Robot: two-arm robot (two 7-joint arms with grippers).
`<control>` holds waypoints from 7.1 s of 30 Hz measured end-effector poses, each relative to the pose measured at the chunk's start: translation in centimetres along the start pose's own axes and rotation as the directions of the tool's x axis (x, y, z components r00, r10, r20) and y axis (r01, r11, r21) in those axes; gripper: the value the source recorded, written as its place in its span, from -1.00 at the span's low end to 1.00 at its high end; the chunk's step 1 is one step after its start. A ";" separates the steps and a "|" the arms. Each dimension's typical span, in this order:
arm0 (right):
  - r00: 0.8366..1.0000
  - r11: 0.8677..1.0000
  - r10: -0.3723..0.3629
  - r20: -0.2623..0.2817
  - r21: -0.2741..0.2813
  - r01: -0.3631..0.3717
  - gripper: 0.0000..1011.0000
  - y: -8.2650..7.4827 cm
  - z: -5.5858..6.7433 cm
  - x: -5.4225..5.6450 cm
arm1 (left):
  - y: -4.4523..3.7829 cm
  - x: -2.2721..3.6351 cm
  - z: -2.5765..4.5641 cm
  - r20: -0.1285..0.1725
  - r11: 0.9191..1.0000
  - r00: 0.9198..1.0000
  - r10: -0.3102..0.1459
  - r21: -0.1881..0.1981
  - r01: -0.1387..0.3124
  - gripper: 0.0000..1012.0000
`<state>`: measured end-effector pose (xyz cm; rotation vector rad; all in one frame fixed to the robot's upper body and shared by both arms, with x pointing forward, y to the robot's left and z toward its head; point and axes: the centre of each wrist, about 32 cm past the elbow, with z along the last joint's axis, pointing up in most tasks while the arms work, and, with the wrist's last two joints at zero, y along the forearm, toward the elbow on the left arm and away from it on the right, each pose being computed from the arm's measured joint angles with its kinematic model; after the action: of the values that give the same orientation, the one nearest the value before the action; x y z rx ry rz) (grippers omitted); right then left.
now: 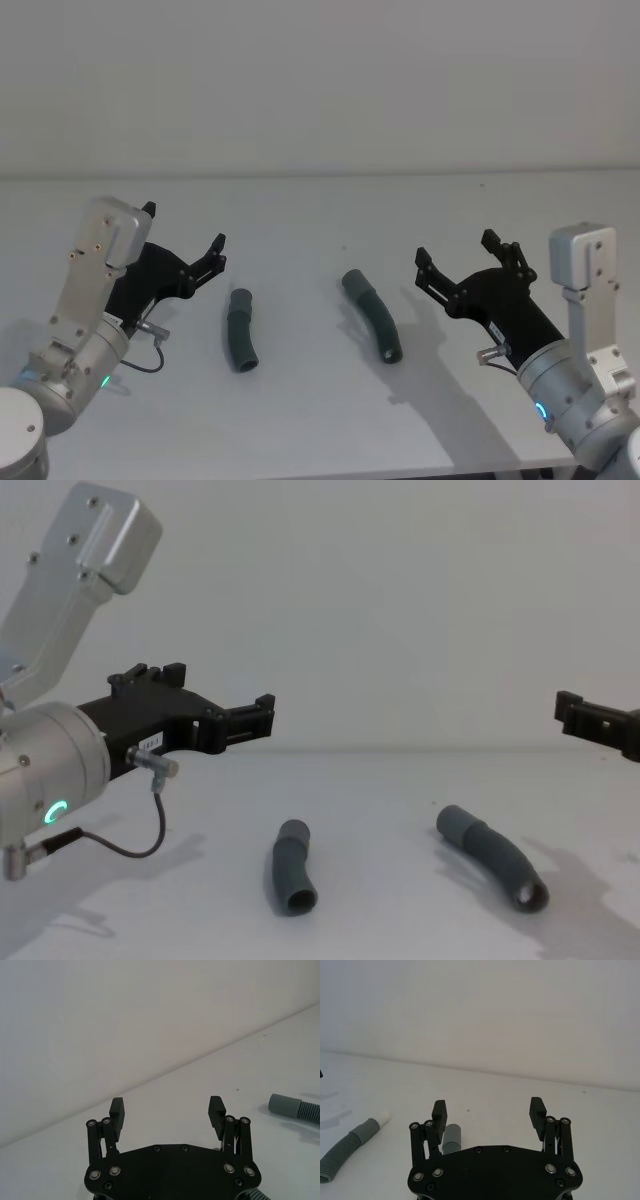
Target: Use both hands to pick up one end of the pipe from the table, align the ends, and insert them.
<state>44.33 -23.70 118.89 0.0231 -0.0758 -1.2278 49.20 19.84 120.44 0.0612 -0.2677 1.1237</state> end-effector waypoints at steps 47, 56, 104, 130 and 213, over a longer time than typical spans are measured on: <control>0.996 0.893 0.072 -0.049 -0.443 -0.086 0.99 5.8 1.6 -0.6 | 0.00 0.00 0.00 0.000 1.000 1.000 0.000 0.000 0.000 0.98; 0.995 0.875 0.089 -0.045 -0.474 -0.100 0.99 7.1 1.6 -0.8 | 0.00 0.00 0.00 0.000 1.000 1.000 0.000 0.000 0.000 0.98; 0.986 0.850 0.159 0.047 -0.515 -0.112 -0.54 8.1 -0.1 -0.6 | 0.00 0.00 0.00 0.000 1.000 1.000 0.000 0.000 0.000 0.98; 0.947 0.932 0.298 0.120 -0.251 -0.261 -0.54 7.6 1.5 3.4 | 0.00 0.00 0.00 0.000 1.000 1.000 0.000 0.000 0.000 0.98; 0.447 0.592 0.754 0.482 -0.204 -0.779 -0.56 7.7 3.8 17.2 | -2.34 -0.54 4.34 -0.063 0.996 0.997 0.039 -0.079 -0.044 0.98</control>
<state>57.06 -37.19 123.94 -0.2927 -0.5506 -0.2517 50.29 17.56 124.71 -0.0505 -0.2603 1.1532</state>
